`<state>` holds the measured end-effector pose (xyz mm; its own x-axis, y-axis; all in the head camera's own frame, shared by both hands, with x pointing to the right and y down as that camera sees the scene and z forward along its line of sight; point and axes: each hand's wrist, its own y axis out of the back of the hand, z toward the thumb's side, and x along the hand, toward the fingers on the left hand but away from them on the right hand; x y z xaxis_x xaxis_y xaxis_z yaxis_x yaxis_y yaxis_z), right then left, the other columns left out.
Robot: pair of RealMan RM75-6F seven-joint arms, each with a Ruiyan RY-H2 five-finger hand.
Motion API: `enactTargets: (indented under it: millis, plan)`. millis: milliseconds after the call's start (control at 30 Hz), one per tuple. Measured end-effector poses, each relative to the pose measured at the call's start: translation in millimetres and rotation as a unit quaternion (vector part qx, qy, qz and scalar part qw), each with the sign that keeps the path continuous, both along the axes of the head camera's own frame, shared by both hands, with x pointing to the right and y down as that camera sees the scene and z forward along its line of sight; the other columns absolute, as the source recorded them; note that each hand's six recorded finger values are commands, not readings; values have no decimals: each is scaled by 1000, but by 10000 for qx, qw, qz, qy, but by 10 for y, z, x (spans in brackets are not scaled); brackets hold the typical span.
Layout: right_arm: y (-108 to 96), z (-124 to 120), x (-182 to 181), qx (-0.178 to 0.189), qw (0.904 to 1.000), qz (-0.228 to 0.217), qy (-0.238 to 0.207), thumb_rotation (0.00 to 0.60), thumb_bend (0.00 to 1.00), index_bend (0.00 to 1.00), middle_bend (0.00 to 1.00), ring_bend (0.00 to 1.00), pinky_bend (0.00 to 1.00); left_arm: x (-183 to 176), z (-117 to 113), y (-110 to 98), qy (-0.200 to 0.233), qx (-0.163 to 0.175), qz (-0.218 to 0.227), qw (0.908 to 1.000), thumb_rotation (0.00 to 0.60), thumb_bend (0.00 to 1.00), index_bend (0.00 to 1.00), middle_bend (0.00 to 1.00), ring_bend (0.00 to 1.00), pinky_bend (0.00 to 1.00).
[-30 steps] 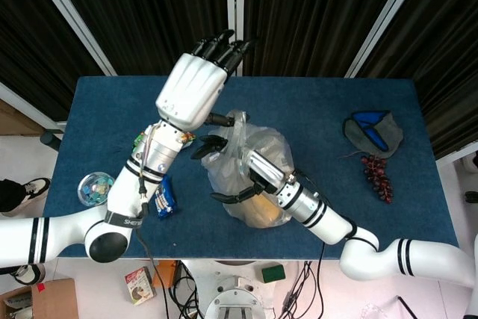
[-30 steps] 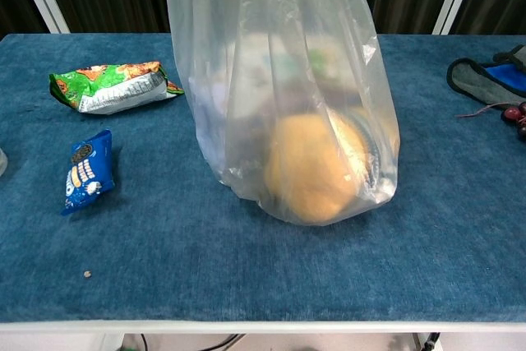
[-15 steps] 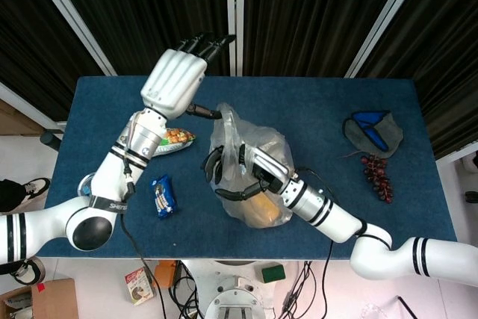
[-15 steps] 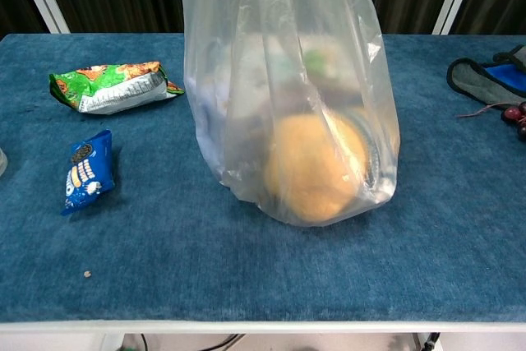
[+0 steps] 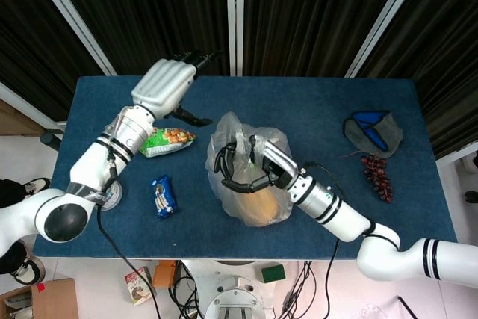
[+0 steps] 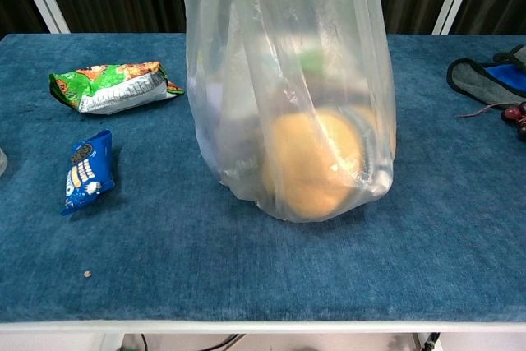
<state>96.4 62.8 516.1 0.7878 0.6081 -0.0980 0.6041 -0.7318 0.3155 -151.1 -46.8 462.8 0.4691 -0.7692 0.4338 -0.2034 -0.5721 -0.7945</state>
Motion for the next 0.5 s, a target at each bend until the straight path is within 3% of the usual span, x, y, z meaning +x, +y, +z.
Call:
enactTargets:
  millis: [200,500]
  plan:
    - [-25,-55,31,40,10000,63,-43,600,308,682,663,460,608,-208,-78,-47,12,-184,-97,9998,556,25,96,192,96,176]
    - [-107,-160,84,97,9992,326,-202,600,308,682,663,459,608,-638,-228,-107,347,-309,-627,9970,599,48,96,181,96,176]
